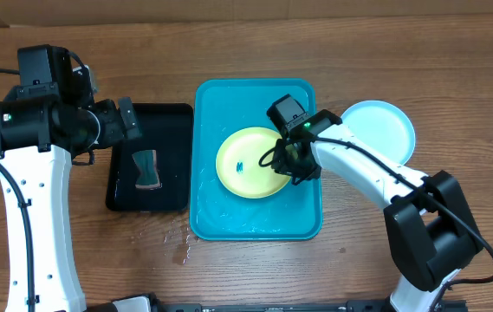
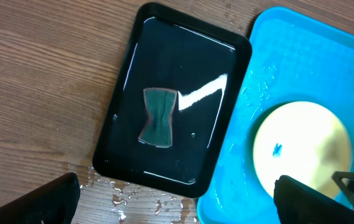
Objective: Clean dirty plates on tray and stack at the side
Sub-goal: 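Grasp the yellow plate rim with the right gripper and drag it to tray center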
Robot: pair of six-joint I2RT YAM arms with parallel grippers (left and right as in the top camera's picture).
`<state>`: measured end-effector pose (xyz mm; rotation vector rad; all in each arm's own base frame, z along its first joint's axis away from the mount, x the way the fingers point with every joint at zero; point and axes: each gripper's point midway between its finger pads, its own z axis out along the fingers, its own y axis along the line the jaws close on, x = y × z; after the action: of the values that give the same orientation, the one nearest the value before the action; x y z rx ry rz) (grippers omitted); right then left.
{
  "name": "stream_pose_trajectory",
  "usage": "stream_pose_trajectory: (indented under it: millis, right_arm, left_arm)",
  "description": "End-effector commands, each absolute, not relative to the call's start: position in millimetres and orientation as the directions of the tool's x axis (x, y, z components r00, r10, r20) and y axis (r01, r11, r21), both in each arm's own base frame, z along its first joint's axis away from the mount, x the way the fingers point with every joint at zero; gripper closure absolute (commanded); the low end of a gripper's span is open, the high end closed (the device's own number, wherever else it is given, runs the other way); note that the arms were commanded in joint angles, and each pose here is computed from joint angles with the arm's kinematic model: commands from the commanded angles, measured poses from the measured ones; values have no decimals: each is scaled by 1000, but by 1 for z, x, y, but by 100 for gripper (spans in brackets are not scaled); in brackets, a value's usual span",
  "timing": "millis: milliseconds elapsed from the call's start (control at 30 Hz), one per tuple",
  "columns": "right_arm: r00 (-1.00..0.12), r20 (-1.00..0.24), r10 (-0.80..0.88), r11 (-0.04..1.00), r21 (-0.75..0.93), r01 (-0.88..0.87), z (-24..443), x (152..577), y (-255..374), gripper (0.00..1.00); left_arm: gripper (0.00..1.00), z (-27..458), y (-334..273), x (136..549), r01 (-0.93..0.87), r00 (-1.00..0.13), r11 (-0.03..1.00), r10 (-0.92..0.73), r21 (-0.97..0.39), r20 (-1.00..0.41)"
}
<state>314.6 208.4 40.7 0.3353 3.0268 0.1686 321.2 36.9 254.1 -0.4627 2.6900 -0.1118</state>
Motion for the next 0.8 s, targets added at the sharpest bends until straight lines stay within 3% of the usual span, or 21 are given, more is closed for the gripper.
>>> stream_pose_trajectory:
  millis: [0, 200, 400, 467, 567, 700, 767]
  right_arm:
    - [-971, -90, 223, 973, 88, 215, 35, 312, 203, 59]
    - [-969, -110, 220, 972, 104, 209, 19, 312, 203, 53]
    - [-976, -135, 171, 983, 98, 158, 15, 314, 201, 71]
    - [-976, -133, 170, 982, 109, 156, 16, 315, 203, 87]
    - [-982, -93, 166, 978, 147, 151, 16, 309, 211, 93]
    - [-983, -78, 164, 976, 156, 151, 16, 306, 212, 91]
    - [-985, -101, 137, 979, 166, 119, 16, 312, 213, 75]
  left_arm:
    - [0, 257, 38, 324, -305, -857, 941, -339, -147, -389]
    - [0, 257, 38, 324, -305, -857, 941, -339, -147, -389]
    - [0, 257, 38, 324, -305, -857, 941, -339, -147, -389]
    - [0, 257, 38, 324, -305, -857, 941, -339, -147, -389]
    - [0, 257, 38, 324, -305, -857, 941, -339, -147, -389]
    - [0, 257, 38, 324, -305, -857, 941, -339, -147, -389]
    - [0, 257, 38, 324, -305, -857, 941, -339, -147, -389]
